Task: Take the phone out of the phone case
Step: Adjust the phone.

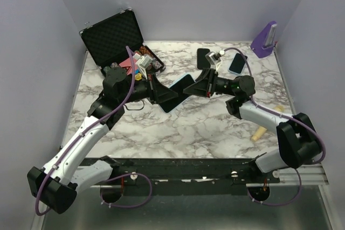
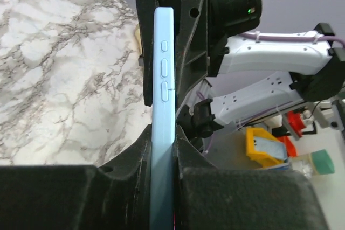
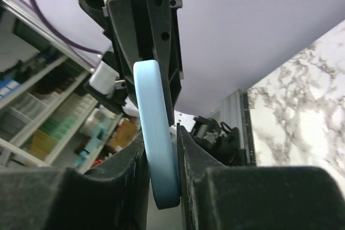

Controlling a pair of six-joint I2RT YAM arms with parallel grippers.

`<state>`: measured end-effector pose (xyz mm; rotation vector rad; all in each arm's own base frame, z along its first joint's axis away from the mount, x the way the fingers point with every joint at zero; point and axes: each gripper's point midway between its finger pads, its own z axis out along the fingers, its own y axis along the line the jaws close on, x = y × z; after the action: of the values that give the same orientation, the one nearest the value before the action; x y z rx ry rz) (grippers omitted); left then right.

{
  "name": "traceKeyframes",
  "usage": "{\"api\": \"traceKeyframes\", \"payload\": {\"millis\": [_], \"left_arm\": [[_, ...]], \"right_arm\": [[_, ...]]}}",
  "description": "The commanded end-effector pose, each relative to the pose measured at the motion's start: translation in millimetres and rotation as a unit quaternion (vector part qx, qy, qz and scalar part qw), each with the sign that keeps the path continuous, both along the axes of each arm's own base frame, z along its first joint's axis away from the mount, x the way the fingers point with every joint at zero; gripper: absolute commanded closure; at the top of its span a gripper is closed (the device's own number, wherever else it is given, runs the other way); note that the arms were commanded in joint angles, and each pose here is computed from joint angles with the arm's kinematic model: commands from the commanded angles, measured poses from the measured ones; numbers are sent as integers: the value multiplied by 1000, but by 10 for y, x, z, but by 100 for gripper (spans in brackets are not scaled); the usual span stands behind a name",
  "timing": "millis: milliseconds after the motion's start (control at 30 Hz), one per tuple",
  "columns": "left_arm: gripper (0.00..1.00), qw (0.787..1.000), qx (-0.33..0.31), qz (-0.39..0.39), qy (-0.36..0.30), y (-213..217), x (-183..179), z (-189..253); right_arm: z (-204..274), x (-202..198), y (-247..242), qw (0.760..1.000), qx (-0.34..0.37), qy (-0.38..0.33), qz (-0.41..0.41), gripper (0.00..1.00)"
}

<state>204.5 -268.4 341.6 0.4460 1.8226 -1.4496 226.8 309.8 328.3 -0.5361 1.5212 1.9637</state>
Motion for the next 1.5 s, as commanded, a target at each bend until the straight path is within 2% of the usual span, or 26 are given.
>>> {"api": "traceKeyframes", "payload": {"millis": [0,33,67,133,167,267,300,333,400,567,667,900,1100,1167,1200,1300,1367,1467], "left_arm": [[100,997,-72,-5,-24,-28,-37,383],[100,997,-73,-4,-22,-29,-34,374],[100,997,-71,-4,-18,-33,-29,350],[100,998,-57,-10,-15,-38,-30,310],[82,999,-39,-12,-18,-32,-30,271],[39,1000,7,-1,-29,52,-21,200],[30,999,16,4,-37,93,-17,199],[25,999,21,8,-45,131,-17,233],[23,998,33,8,-47,184,-19,251],[30,998,53,-18,-35,139,28,200],[44,998,49,-43,-24,57,55,179],[51,995,33,-95,-23,-100,-4,188],[76,993,38,-113,-5,-181,11,136],[91,993,38,-115,-12,-183,-5,165],[100,993,40,-110,-14,-175,1,167],[100,997,50,-54,-35,-88,88,210],[100,998,43,6,-50,18,162,302],[100,992,11,111,-56,216,324,407]], "right_arm": [[341,-156,-92,994,97,-47,11,78],[328,-141,-87,994,95,-45,11,91],[323,-136,-79,995,93,-46,10,99],[305,-113,-59,995,78,-54,7,99],[285,-103,-43,996,65,-65,5,99],[215,-95,1,996,15,-91,11,99],[203,-122,6,994,0,-106,22,99],[193,-142,7,993,-11,-117,30,99],[197,-173,11,990,-32,-133,43,99],[185,-230,2,984,-57,-149,74,99],[170,-209,11,984,-67,-144,83,99],[150,-225,63,981,-79,-141,105,99],[85,-228,146,979,-92,-137,121,99],[86,-211,153,979,-94,-136,116,99],[88,-205,154,980,-94,-135,113,96],[66,-158,160,984,-97,-124,84,56],[-15,-88,168,987,-103,-104,58,37],[-134,14,186,993,-101,-66,11,26]]}}
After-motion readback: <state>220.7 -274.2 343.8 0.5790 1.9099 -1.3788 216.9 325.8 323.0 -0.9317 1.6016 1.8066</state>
